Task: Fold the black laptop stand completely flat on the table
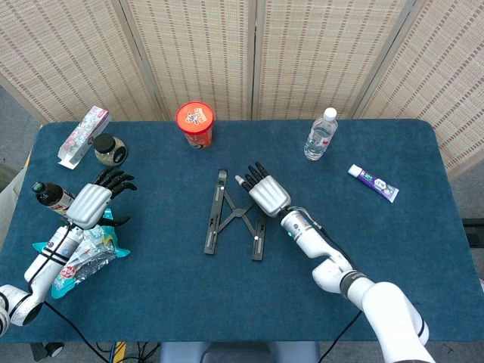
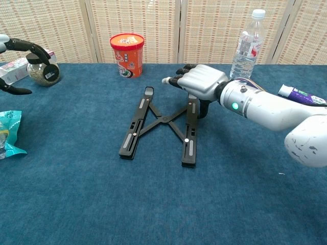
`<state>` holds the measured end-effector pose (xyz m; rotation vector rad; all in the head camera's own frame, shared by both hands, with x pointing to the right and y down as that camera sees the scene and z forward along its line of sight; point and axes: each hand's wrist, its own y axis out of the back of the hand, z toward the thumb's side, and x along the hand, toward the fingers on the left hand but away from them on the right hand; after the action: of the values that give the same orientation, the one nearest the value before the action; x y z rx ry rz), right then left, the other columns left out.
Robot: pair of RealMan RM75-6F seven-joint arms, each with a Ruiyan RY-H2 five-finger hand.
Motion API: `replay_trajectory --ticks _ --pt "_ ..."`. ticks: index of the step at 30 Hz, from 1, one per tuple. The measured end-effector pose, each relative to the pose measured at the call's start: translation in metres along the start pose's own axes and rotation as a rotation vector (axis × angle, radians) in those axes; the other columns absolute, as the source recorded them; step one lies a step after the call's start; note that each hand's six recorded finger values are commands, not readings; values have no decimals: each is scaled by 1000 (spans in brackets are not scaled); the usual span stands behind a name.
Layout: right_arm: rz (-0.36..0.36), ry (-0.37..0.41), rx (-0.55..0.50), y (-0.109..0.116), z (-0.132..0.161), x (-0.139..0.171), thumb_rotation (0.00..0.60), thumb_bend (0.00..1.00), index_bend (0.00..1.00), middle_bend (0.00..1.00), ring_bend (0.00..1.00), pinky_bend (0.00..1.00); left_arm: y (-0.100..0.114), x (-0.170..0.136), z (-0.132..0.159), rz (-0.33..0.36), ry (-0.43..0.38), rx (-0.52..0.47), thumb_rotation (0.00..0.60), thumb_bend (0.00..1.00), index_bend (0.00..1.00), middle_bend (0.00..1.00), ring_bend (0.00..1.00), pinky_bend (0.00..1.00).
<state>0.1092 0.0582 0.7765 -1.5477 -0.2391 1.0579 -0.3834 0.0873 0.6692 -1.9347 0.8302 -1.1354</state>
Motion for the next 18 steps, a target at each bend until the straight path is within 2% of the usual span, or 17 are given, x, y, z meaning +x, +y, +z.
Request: replay_trajectory --ticks 10,18 --pt "-7 -12 -28 12 24 -27 600 0 0 205 22 16 6 -8 -13 7 36 9 600 161 276 172 99 19" --pt "-72 16 -93 21 18 -15 600 0 0 205 22 16 2 1 -22 -18 56 37 600 161 277 172 99 20"
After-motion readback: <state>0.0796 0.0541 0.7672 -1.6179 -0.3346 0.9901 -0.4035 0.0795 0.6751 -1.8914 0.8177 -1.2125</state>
